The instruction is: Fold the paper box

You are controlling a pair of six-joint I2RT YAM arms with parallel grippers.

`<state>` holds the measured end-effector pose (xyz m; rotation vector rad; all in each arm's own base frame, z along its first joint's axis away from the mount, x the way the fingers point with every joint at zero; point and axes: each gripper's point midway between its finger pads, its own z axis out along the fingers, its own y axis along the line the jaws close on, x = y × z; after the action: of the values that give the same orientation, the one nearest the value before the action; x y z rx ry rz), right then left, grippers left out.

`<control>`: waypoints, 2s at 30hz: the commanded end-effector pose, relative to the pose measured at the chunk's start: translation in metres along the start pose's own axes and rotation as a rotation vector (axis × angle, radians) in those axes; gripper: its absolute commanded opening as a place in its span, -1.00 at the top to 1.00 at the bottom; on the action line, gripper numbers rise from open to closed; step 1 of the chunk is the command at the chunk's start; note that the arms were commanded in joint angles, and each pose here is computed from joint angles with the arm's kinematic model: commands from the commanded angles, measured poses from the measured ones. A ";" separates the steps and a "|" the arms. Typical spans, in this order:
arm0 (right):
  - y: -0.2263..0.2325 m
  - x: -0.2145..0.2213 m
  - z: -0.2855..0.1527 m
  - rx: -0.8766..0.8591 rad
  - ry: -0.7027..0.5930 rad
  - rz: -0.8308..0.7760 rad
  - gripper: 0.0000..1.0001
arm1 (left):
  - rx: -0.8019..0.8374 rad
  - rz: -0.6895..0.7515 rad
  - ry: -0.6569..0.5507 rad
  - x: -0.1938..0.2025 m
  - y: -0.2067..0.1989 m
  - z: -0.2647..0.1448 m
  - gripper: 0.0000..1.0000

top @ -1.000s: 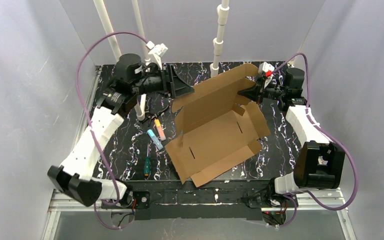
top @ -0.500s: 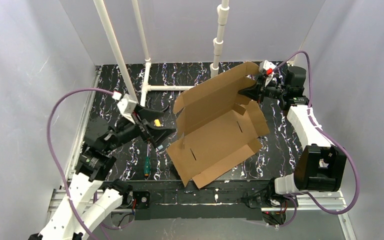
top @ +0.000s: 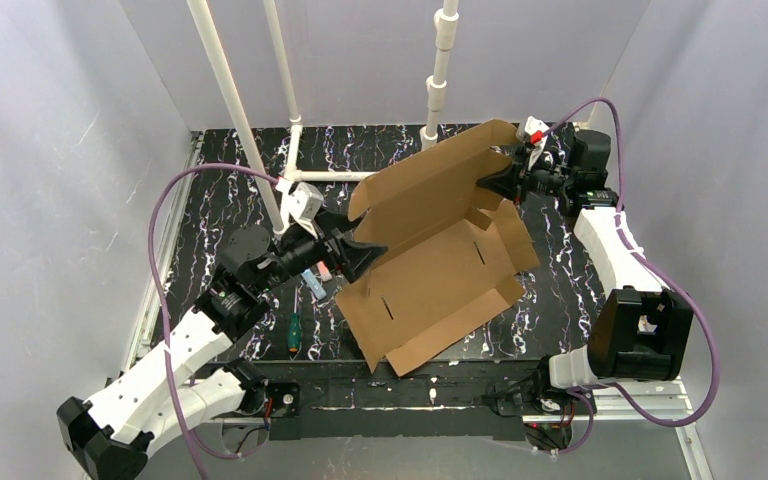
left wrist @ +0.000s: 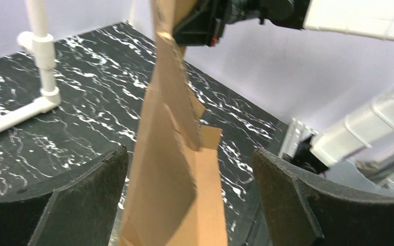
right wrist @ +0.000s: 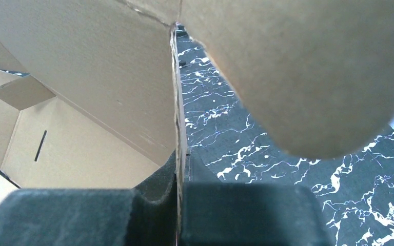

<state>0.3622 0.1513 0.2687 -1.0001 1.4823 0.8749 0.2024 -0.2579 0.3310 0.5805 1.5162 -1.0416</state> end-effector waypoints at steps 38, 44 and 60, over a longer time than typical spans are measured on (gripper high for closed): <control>-0.035 0.036 -0.068 0.246 0.151 0.092 -0.96 | -0.087 0.540 -0.210 -0.101 0.060 0.036 1.00; -0.068 0.089 -0.058 0.228 0.226 0.140 -0.96 | 0.037 0.603 -0.200 -0.100 0.044 0.043 1.00; -0.053 0.120 -0.029 0.116 0.198 -0.001 0.08 | 0.165 0.584 -0.153 -0.076 0.030 0.044 1.00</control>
<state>0.4122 0.0843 0.1301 -0.9836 1.8168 0.7503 0.2749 -0.2710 0.3786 0.9442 1.1353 -0.7701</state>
